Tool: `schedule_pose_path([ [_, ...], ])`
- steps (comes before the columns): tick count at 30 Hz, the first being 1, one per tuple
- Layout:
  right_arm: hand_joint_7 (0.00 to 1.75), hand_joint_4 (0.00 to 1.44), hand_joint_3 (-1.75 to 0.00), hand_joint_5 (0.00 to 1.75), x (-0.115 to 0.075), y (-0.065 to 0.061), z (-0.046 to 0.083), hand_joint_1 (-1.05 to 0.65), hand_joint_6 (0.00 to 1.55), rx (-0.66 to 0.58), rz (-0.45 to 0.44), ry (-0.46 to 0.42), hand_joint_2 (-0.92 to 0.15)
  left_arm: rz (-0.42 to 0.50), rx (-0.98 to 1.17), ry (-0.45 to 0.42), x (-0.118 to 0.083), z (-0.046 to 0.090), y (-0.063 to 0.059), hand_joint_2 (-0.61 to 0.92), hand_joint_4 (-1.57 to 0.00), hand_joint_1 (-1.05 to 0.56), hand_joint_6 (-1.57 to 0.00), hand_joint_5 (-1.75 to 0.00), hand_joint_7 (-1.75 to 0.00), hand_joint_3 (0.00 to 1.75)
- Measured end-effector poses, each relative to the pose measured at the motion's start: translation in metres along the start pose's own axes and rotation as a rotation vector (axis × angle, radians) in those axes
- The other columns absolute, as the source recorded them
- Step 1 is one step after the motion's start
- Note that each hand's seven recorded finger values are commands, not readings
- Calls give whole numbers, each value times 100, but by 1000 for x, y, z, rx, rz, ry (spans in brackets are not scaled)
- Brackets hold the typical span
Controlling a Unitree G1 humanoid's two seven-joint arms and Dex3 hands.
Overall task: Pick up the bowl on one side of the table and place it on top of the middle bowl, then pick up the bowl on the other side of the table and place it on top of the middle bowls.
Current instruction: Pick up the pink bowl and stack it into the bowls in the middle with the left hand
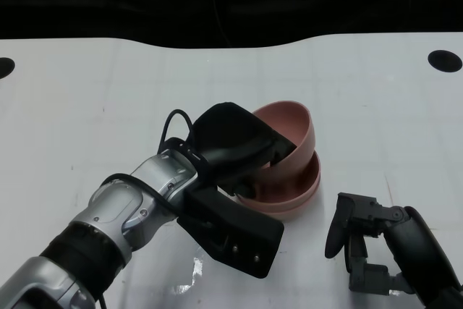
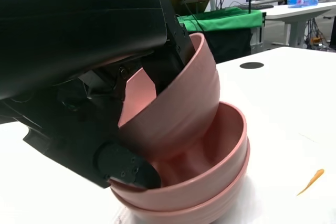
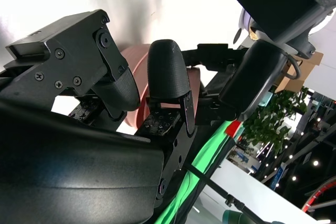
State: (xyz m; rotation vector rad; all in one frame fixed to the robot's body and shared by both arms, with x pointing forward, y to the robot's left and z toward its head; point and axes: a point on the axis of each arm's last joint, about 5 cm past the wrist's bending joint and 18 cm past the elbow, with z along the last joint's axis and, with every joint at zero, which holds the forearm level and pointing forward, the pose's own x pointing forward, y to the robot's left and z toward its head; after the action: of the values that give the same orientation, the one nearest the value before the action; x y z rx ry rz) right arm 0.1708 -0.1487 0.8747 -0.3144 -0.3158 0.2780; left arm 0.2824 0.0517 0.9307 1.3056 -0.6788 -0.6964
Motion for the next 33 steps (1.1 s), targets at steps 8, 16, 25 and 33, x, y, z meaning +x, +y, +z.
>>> schedule_pose_path([
  [8, 153, 93, -162, 175, 1, 0, 0, -4, 82, 0, 2, -3, -23, -40, 14, 11, -5, 0, 7, 92, -35, -55, -46, -41, 0, 24],
  [16, 152, 93, -163, 175, 1, 0, 0, -5, 82, -1, 2, -5, -23, -94, 56, 14, -18, 2, 28, 92, -36, -61, -49, -37, -2, 26],
  [25, 153, 94, -164, 175, 1, -1, 0, -4, 82, -2, 0, -2, -23, -32, 32, 54, -43, -4, 47, 92, -33, -62, -43, -34, 0, 24],
  [33, 153, 94, -165, 175, 1, -1, 0, -3, 82, 0, -2, 2, -23, 132, -147, 87, -81, -14, 42, 92, -21, -64, -32, -34, 0, 24],
])
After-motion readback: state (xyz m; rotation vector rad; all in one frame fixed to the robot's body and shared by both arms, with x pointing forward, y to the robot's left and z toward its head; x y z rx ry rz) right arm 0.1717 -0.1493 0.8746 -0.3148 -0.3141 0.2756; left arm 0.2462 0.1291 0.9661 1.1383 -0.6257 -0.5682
